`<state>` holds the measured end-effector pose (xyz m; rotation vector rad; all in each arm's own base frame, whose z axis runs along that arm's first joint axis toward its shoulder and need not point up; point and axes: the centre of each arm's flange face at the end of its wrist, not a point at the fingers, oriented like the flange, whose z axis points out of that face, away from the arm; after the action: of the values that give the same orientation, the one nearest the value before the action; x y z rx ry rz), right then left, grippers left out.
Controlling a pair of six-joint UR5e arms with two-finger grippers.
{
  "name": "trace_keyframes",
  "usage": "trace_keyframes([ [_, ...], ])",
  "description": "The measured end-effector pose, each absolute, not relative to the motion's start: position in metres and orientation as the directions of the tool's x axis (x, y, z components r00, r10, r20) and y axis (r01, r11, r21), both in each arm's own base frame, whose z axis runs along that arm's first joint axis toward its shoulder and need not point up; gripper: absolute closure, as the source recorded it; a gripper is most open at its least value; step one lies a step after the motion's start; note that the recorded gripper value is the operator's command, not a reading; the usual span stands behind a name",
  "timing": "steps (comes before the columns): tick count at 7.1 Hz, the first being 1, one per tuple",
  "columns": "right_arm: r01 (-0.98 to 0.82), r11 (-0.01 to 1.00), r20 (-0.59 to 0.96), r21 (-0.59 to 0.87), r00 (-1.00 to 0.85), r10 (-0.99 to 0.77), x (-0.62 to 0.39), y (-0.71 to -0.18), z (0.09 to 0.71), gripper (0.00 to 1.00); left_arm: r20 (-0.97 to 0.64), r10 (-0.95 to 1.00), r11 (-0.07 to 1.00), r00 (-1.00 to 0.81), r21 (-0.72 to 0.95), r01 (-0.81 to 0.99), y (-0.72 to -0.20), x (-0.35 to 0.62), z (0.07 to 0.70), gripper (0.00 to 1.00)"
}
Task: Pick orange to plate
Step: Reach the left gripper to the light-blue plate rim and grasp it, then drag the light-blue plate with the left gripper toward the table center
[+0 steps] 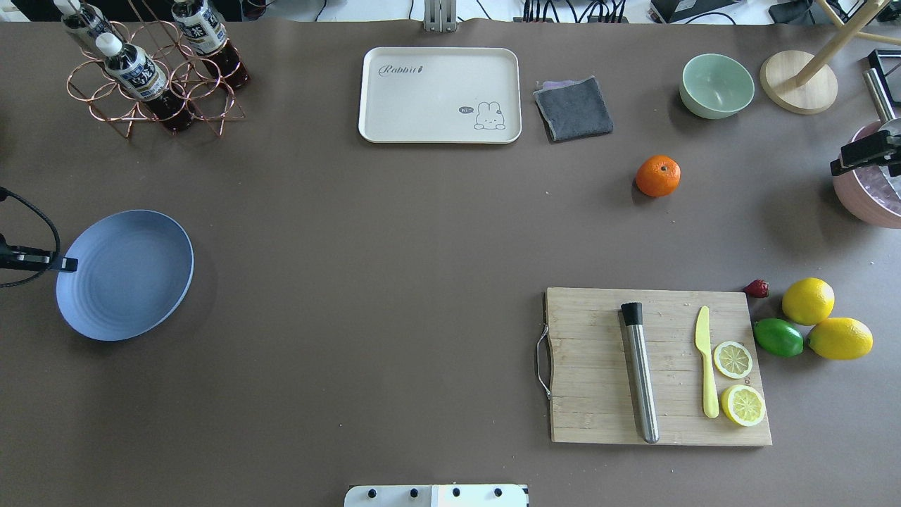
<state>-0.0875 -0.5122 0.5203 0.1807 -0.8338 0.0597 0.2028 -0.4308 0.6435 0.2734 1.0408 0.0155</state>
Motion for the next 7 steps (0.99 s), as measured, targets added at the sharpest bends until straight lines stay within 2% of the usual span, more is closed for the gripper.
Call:
trace_keyframes([
  [2,-0.124,0.983,0.741,0.139,0.671,-0.021,-0.087,-0.512,0.519,0.0,-0.919,0.079,0.98,0.386,0.142,0.139,-0.447,0.188,0.599,1.0],
  [4,-0.124,0.982,0.742,0.14,0.67,-0.021,-0.087,-0.512,0.518,0.0,-0.966,-0.028,0.979,0.256,0.025,0.2,-0.463,0.199,0.517,1.0],
  [7,-0.124,0.982,0.742,0.14,0.67,-0.021,-0.087,-0.512,0.518,0.0,-0.97,-0.08,0.964,0.227,-0.017,0.265,-0.471,0.311,0.423,1.0],
])
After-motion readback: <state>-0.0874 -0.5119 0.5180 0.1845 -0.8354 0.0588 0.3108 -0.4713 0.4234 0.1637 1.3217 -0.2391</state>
